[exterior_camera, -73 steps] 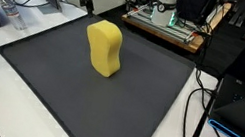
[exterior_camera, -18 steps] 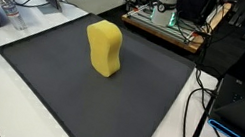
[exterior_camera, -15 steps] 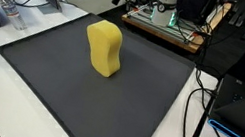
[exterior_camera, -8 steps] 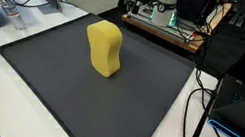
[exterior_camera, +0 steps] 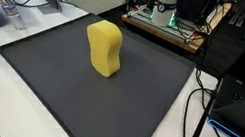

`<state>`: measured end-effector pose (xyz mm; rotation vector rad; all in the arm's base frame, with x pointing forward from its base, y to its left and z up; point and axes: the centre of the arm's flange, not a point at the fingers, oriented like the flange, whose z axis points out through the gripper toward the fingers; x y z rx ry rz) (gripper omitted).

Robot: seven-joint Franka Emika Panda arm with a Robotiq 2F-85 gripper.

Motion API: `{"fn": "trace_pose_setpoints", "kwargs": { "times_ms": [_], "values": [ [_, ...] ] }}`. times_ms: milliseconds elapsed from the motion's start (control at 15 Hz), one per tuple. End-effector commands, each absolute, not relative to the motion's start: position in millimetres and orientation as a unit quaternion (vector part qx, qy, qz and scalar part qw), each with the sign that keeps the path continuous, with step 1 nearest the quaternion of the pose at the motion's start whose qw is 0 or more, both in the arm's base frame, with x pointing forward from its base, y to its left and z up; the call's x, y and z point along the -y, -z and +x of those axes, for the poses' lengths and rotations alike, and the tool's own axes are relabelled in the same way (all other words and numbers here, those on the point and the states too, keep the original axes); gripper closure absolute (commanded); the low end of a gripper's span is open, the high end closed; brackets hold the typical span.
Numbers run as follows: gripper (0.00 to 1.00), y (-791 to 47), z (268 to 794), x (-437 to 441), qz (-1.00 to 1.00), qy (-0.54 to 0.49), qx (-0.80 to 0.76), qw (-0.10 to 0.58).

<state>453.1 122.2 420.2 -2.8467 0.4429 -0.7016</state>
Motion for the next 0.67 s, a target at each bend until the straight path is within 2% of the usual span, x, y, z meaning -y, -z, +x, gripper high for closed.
{"fn": "trace_pose_setpoints", "kwargs": {
  "times_ms": [0,200,600],
  "values": [
    [0.00,-425.4,459.9,-127.7,-0.952,0.233,-0.160,0.116],
    [0.00,-444.2,461.8,-127.7,-0.945,0.193,-0.206,0.168],
    [0.00,-431.7,451.9,-98.0,-0.924,0.152,-0.297,0.189]
  ]
}}
